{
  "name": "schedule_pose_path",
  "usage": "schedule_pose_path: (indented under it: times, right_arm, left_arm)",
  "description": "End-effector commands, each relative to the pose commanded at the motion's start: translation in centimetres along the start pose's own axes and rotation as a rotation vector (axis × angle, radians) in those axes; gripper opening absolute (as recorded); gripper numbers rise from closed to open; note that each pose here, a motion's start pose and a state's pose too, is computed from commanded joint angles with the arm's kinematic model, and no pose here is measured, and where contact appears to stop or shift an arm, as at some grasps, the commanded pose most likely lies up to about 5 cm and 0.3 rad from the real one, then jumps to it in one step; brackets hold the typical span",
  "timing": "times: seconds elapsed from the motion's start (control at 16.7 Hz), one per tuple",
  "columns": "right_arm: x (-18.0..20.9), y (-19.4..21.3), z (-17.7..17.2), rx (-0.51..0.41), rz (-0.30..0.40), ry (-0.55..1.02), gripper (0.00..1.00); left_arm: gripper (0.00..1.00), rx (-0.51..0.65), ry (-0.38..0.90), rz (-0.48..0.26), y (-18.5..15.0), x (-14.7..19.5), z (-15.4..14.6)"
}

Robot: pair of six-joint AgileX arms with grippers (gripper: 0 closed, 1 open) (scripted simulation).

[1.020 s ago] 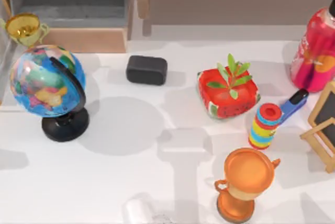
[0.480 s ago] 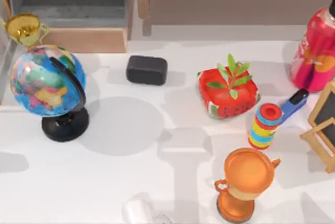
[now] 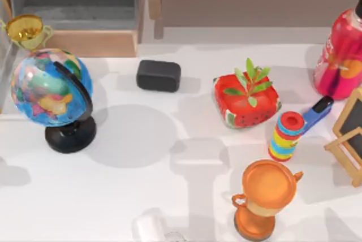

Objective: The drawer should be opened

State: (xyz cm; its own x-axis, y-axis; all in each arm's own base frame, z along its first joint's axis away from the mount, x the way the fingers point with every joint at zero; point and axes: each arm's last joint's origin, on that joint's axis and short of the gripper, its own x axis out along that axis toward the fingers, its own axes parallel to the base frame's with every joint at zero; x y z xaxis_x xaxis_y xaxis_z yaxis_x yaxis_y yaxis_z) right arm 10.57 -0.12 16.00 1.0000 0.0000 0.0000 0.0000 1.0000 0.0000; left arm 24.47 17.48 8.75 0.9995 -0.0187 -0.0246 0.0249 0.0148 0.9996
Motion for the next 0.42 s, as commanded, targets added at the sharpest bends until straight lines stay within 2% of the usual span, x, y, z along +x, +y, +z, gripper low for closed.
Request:
schedule_pose_path:
  times: [0.06, 0.12, 0.42]
  right_arm:
    - [0.0, 0.0, 0.0, 0.0, 0.0, 0.0, 1.0]
    - [0.0, 0.0, 0.0, 0.0, 0.0, 0.0, 1.0]
    - [0.0, 0.0, 0.0, 0.0, 0.0, 0.0, 1.0]
  left_arm:
    - [0.98, 0.0, 0.0, 0.0, 0.0, 0.0, 0.0]
    - [1.0, 0.0, 0.0, 0.0, 0.0, 0.0, 0.0]
    - [1.0, 0.0, 0.0, 0.0, 0.0, 0.0, 0.0]
